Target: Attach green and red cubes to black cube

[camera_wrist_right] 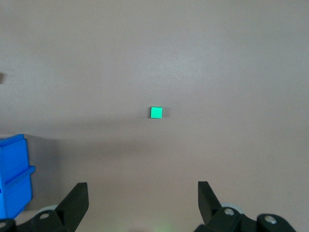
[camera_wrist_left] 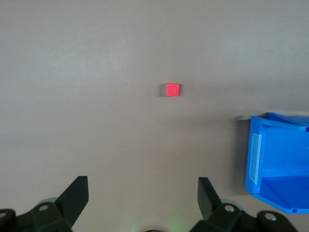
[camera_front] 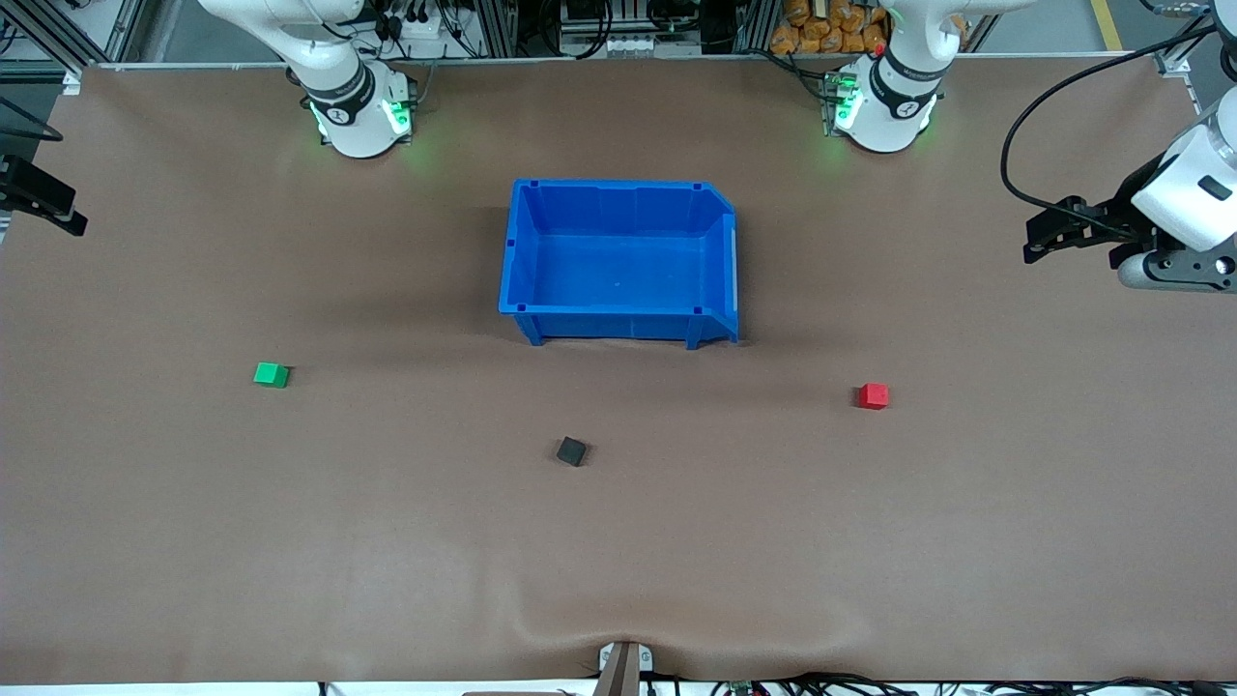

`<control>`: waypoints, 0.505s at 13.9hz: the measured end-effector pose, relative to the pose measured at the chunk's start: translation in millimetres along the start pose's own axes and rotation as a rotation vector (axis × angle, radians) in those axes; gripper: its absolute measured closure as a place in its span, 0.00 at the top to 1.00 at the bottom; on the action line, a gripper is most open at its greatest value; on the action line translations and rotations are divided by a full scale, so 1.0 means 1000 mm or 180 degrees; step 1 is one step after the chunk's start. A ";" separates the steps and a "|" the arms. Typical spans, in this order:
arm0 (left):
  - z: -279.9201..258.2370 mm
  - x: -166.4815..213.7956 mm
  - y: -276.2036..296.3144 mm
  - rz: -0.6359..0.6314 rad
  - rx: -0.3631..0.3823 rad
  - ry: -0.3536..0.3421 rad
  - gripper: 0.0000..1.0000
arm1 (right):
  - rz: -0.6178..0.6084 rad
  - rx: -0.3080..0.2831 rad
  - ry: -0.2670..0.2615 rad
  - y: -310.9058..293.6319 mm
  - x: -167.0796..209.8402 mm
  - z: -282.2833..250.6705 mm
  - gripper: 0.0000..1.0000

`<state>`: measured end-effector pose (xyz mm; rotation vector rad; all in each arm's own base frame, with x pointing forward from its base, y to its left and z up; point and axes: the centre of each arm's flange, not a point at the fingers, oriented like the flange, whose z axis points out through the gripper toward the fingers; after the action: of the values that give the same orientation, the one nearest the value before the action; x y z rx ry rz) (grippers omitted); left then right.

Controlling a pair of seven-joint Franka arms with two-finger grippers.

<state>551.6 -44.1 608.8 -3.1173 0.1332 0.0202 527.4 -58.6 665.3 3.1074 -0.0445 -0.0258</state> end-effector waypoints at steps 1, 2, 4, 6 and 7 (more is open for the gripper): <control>0.000 0.000 0.000 0.0010 0.0000 -0.0012 1.00 | 0.0000 0.0000 0.0000 0.000 0.000 0.000 1.00; 0.001 -0.001 0.000 0.0045 0.0000 -0.0036 1.00 | 0.0000 0.0000 0.0000 0.000 0.000 0.000 1.00; 0.002 -0.002 -0.001 0.0072 -0.0001 -0.0050 1.00 | 0.0000 0.0000 0.0000 0.000 0.000 0.000 1.00; 0.002 -0.002 -0.001 0.0072 -0.0001 -0.0055 1.00 | 0.0000 0.0000 0.0000 0.000 0.000 0.000 1.00; 0.002 -0.002 -0.001 0.0072 -0.0001 -0.0059 1.00 | 0.0000 0.0000 0.0000 0.000 0.000 0.000 1.00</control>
<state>550.0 -43.4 606.5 -3.1149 0.1681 0.0493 527.4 -58.6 665.3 3.1074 -0.0445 -0.0260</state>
